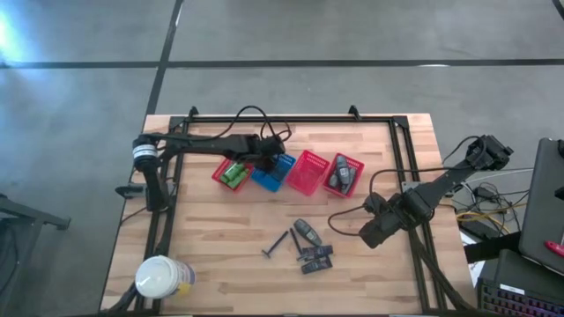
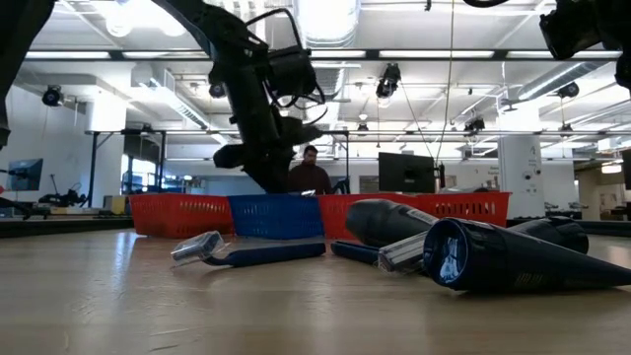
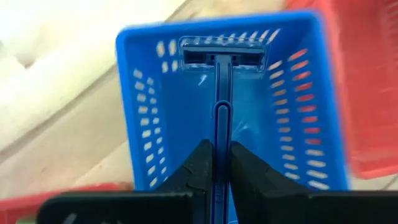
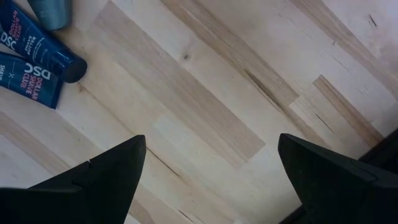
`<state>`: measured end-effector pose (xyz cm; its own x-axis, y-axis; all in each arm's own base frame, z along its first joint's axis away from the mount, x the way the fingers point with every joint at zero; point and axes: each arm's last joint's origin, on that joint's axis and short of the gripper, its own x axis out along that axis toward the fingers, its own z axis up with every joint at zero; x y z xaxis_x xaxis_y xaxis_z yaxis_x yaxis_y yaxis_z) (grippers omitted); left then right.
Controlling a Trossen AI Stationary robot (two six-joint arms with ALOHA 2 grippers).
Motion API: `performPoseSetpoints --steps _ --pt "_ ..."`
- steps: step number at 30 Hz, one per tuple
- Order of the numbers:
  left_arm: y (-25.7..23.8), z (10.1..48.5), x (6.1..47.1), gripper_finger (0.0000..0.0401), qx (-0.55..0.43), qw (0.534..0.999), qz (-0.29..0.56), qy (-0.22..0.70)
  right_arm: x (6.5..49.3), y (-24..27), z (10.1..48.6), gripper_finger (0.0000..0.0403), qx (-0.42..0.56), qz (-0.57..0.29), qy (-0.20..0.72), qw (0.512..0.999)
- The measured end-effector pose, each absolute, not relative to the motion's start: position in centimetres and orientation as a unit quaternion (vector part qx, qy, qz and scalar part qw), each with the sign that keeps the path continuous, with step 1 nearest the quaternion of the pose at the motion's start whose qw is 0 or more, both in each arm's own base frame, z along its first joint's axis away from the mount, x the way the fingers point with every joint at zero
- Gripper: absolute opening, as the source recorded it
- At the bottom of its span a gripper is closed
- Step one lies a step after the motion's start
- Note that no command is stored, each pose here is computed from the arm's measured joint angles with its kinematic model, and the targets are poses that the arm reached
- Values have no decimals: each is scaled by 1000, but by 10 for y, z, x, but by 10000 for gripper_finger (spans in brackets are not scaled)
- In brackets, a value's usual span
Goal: Pick & Place Travel size toiletries
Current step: Put the blue razor into the blue bin
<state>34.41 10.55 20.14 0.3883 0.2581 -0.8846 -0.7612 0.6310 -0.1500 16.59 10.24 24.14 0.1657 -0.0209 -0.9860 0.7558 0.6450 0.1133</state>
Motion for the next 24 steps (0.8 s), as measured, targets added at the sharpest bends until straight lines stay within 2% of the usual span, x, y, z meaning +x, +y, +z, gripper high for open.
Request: performPoseSetpoints --steps 12,19,24 --pt "112 180 332 47 -292 770 339 456 166 102 241 363 314 -279 583 695" --pt "112 182 333 108 -294 772 338 450 166 102 241 363 316 -279 582 695" --pt "113 196 337 156 -296 784 334 432 166 102 241 363 316 -279 582 695"
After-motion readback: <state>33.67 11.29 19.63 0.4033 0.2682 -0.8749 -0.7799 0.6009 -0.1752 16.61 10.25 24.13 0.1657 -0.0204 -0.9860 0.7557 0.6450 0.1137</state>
